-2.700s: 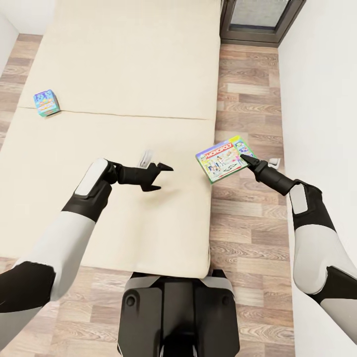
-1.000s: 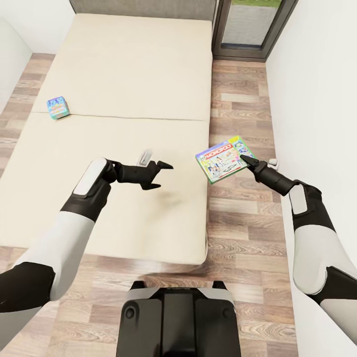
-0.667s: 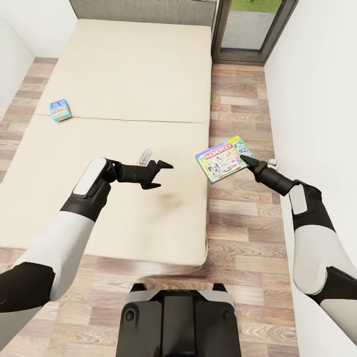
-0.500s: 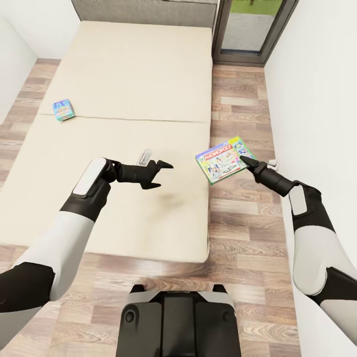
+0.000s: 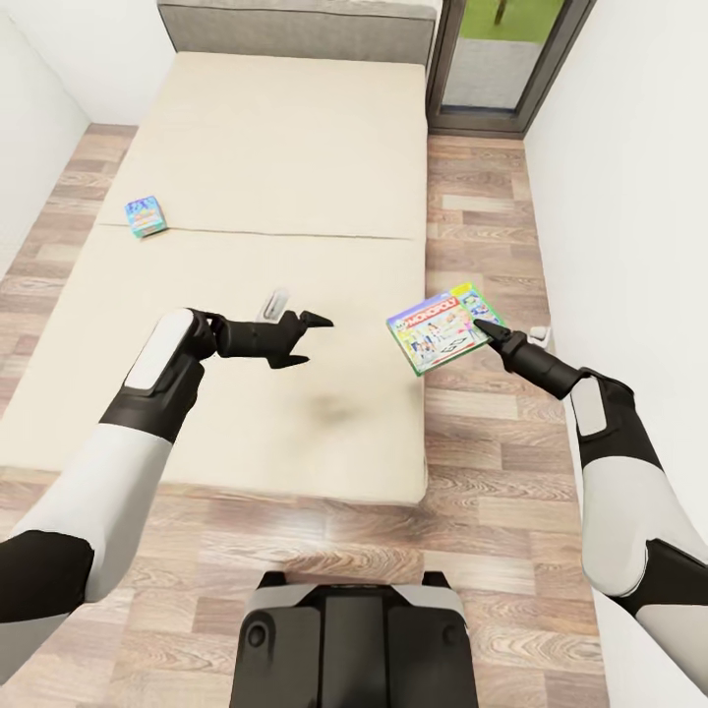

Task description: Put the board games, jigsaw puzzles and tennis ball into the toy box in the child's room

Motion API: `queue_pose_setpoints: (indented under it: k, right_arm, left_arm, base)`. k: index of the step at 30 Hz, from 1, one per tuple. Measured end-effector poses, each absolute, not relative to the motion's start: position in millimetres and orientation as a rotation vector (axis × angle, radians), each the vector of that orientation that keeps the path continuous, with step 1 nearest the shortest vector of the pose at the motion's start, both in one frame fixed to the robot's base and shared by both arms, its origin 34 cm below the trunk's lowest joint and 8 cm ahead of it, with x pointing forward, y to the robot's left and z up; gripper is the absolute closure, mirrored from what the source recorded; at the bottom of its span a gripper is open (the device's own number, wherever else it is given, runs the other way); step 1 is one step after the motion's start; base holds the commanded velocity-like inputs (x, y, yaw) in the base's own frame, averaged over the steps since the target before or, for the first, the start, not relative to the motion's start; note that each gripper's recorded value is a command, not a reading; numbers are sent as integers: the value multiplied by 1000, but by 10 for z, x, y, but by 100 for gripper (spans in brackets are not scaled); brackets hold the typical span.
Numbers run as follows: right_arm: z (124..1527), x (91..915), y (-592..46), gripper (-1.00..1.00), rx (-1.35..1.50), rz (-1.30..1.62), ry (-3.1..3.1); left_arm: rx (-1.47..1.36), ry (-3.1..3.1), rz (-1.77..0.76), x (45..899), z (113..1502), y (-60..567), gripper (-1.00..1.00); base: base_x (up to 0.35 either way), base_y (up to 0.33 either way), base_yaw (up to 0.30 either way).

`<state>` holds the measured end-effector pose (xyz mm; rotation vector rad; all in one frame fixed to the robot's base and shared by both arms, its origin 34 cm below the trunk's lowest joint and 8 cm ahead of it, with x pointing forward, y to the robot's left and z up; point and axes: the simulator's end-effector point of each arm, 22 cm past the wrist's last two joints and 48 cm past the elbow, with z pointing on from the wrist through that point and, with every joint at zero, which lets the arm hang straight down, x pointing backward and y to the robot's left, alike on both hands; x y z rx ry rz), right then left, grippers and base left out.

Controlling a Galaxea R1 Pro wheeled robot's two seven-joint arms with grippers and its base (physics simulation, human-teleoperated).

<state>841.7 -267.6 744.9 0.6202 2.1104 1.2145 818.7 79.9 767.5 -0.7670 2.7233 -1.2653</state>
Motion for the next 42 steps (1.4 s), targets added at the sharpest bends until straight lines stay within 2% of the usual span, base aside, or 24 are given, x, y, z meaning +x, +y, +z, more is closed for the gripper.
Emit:
queue_pose_setpoints:
  k: [26, 42]
  right_arm:
    - [7669, 8394, -2684, 100, 600, 1216, 2091]
    - [7713, 8174, -2750, 100, 581, 1182, 2107]
  left_arm:
    - [-631, 2624, -1298, 8147, 8220, 743, -100]
    - [-556, 2584, -1355, 7696, 8457, 586, -100]
  base:
    - [-8, 6, 0]
    - [0, 0, 0]
